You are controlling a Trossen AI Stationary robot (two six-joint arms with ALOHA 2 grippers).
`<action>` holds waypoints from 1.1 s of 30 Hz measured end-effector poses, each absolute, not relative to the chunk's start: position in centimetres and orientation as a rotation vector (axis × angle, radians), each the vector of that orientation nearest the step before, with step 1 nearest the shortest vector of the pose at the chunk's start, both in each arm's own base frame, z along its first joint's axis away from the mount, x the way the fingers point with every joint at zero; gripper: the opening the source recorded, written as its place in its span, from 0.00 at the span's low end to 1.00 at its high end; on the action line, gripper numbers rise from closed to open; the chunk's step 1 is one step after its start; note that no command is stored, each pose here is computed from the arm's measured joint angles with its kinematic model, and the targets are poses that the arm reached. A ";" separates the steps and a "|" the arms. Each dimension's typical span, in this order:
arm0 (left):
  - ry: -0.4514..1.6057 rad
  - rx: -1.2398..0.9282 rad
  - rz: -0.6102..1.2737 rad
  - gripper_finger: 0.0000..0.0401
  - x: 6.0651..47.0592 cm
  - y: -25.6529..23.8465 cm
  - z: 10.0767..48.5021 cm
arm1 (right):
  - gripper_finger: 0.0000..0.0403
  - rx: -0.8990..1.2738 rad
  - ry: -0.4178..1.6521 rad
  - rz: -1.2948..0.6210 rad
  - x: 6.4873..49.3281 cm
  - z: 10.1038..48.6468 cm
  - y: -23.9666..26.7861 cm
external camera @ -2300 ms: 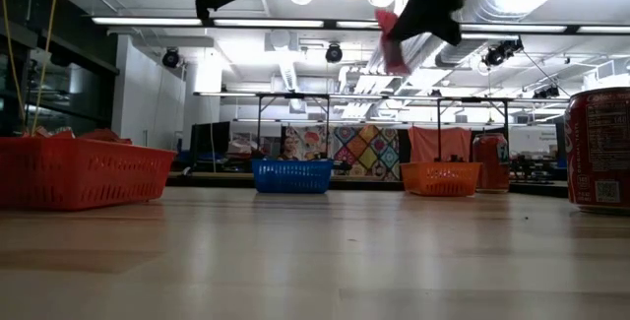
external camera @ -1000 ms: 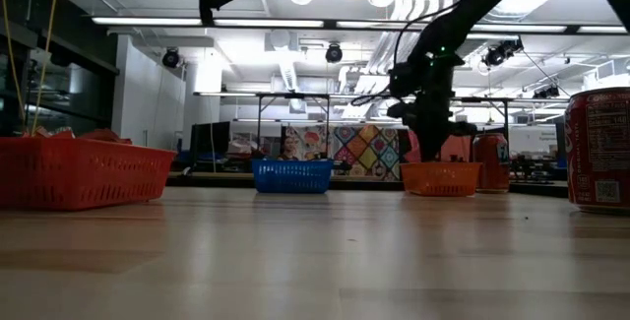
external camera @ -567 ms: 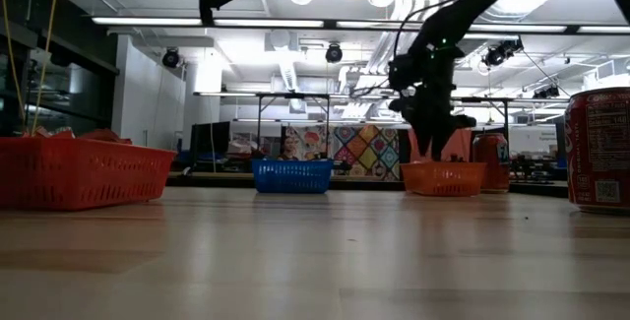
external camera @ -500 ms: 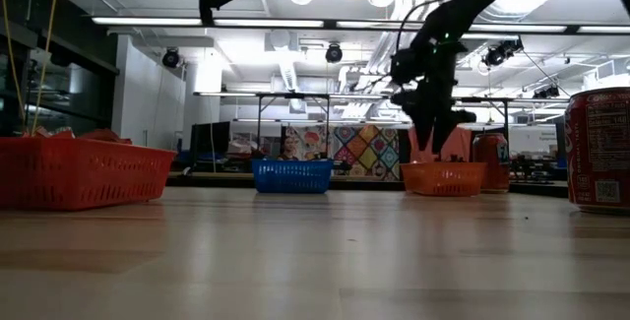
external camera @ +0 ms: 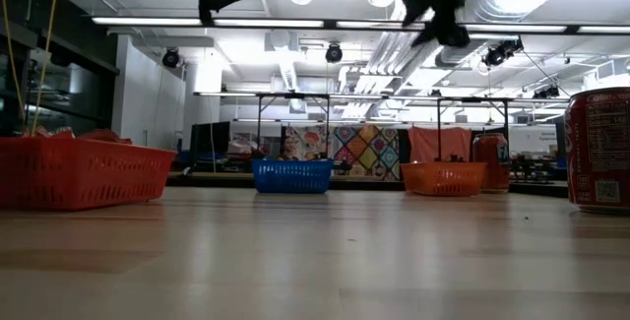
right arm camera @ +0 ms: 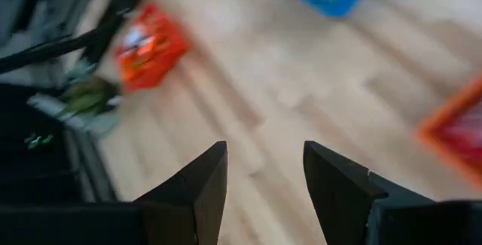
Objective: Sort candy
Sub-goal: Put the red candy pack into the orange basket
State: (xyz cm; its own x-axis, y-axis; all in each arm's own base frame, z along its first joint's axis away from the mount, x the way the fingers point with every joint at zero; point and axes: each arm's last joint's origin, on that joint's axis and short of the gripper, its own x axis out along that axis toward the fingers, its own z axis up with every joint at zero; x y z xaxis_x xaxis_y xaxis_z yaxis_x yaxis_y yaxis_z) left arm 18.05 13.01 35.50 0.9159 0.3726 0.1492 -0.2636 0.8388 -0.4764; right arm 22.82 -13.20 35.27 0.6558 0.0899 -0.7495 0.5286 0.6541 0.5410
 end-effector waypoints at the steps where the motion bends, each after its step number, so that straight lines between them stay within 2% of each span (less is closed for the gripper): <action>1: -0.238 -0.469 0.341 0.68 18.1 13.0 35.5 | 0.42 0.833 0.829 -0.259 23.1 35.7 -12.0; 5: -0.233 -0.472 0.342 0.68 18.1 13.0 35.4 | 0.42 0.825 0.834 -0.135 24.9 36.6 -6.7; 9: -0.233 -0.472 0.342 0.68 18.1 13.0 35.4 | 0.42 0.773 0.949 0.018 26.2 36.1 -1.0; 12: -0.232 -0.472 0.342 0.68 18.1 13.0 35.4 | 0.42 0.724 1.059 0.064 26.5 35.2 2.8; 18: -0.205 -0.487 0.350 0.68 18.1 13.0 35.1 | 0.42 0.643 1.367 -0.021 25.5 31.1 8.6; 26: -0.192 -0.494 0.354 0.68 18.1 13.0 35.0 | 0.42 0.752 1.781 -0.099 20.1 22.1 13.6; 33: -0.186 -0.491 0.357 0.68 18.1 13.1 34.9 | 0.42 0.861 1.852 -0.118 17.0 19.0 17.4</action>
